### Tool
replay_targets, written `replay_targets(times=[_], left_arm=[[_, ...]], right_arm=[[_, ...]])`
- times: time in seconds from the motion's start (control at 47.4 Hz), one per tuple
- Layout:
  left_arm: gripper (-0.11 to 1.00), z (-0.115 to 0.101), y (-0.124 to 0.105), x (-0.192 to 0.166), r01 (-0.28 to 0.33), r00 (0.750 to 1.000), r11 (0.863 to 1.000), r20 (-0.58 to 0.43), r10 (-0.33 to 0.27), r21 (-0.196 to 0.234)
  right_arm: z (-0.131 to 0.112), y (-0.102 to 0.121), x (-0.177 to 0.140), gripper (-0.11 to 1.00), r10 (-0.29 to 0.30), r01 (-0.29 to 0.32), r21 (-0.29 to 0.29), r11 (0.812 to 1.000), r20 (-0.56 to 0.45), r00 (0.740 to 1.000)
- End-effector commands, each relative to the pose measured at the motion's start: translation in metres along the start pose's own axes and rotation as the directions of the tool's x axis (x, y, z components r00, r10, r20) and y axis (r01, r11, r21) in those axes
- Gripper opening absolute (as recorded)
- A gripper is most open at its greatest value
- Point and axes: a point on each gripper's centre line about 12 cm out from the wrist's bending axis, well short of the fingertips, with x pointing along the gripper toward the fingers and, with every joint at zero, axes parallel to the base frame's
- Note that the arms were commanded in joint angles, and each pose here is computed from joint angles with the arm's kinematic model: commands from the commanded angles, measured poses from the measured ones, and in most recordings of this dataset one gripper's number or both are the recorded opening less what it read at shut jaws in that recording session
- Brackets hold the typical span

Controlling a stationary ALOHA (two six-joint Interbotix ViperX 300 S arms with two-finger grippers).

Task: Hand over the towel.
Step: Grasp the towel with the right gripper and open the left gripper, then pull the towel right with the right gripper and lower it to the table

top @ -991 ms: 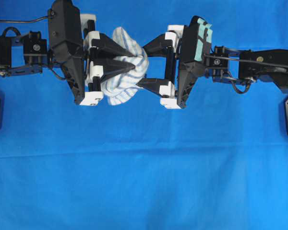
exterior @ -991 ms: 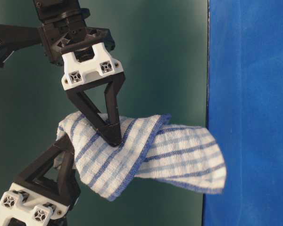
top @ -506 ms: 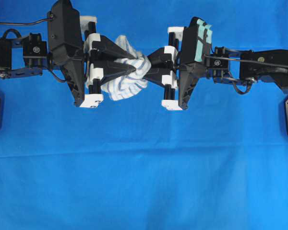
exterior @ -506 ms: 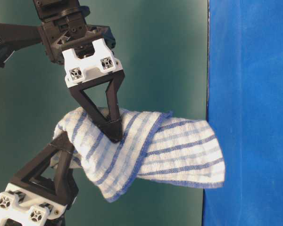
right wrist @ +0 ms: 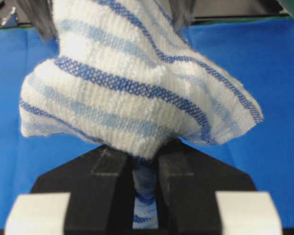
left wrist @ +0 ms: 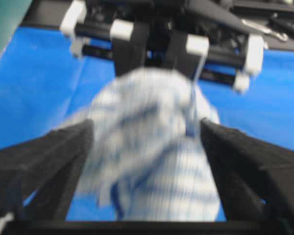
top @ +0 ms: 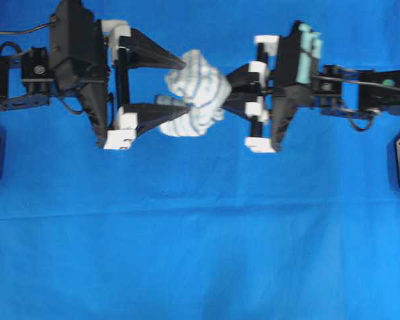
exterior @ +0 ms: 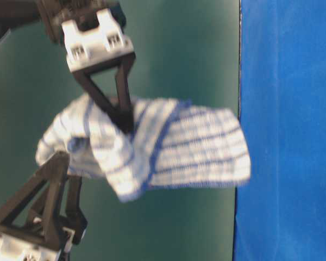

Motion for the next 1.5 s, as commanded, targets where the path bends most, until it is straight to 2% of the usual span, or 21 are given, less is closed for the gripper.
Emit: replay_targets(times=[0.0,0.19,0.38,0.759,0.97,1.117,1.307,1.392,1.476], left_arm=[[0.91,0.01,-0.003,-0.012,0.009,0.999,1.0,0.046,-0.009,-0.002],[0.9,0.007,-0.007,-0.037,0.023,0.997,1.0,0.07,-0.023,-0.001],[0.9,0.005,-0.007,-0.052,0.023,0.996,1.0,0.09,-0.023,0.008],[0.9,0.006,-0.007,-0.054,0.023,0.995,1.0,0.095,-0.023,0.008],[0.9,0.007,-0.007,-0.053,0.023,0.994,1.0,0.104,-0.023,0.008],[0.9,0.008,-0.007,-0.053,0.022,0.994,1.0,0.107,-0.023,0.01],[0.9,0.007,-0.008,-0.054,0.027,0.994,1.0,0.105,-0.028,0.01],[0.9,0.007,-0.008,-0.053,0.028,0.994,1.0,0.105,-0.029,0.01],[0.9,0.007,-0.008,-0.053,0.028,0.994,1.0,0.105,-0.029,0.012]], right_arm=[[0.012,0.0,-0.021,0.12,0.0,0.0,0.008,1.0,0.052,0.999],[0.01,0.0,-0.06,0.12,-0.004,0.001,0.036,0.999,0.092,0.996],[0.006,0.0,-0.077,0.12,-0.006,0.001,0.042,0.999,0.106,0.994],[0.005,0.0,-0.068,0.12,-0.006,0.002,0.043,0.999,0.084,0.996],[-0.015,-0.003,-0.026,0.12,-0.012,0.016,0.045,0.999,-0.1,0.995],[-0.037,-0.006,0.009,0.12,-0.017,0.029,0.042,0.999,-0.261,0.965],[-0.085,-0.007,0.044,0.12,-0.012,0.031,0.032,0.999,-0.468,0.884],[-0.106,-0.007,0.054,0.12,-0.01,0.031,0.03,0.999,-0.531,0.847],[-0.121,-0.006,0.061,0.12,-0.009,0.032,0.03,0.999,-0.565,0.825]])
